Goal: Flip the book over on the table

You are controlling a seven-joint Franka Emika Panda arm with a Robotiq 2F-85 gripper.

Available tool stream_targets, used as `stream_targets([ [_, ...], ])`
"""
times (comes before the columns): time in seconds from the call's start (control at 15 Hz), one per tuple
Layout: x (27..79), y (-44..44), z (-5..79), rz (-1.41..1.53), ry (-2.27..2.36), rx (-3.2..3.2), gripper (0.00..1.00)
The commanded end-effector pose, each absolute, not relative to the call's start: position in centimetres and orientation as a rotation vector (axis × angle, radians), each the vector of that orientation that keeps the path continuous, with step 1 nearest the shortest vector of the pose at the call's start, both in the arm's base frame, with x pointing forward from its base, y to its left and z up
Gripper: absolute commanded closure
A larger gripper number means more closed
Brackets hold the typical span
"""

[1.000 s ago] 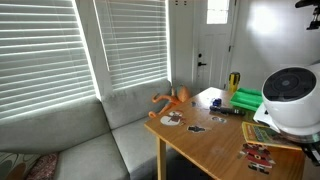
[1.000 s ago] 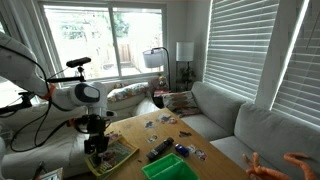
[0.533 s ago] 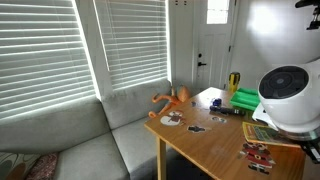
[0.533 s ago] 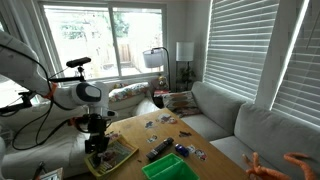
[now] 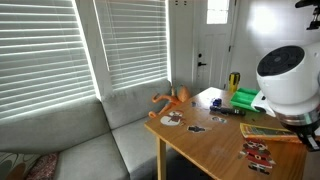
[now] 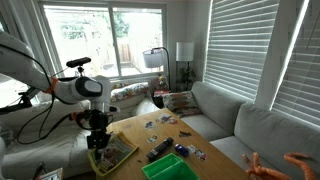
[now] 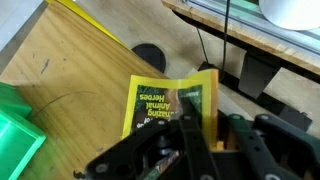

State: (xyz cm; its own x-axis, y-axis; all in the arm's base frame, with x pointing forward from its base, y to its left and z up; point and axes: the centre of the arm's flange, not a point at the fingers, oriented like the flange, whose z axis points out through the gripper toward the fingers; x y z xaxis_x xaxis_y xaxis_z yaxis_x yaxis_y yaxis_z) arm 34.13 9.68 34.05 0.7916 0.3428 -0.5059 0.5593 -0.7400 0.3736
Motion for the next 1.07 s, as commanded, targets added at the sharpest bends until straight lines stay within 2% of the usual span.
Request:
stream_targets([
  [0.0,33.5,8.1,38.1,-0.502,0.696,2.578,0.97],
  [0.53,34.3,3.9,44.2,-0.201,0.767,2.88,0.97],
  [1.0,36.2,0.7,45.4,0.103,0.821,3.15,0.97],
])
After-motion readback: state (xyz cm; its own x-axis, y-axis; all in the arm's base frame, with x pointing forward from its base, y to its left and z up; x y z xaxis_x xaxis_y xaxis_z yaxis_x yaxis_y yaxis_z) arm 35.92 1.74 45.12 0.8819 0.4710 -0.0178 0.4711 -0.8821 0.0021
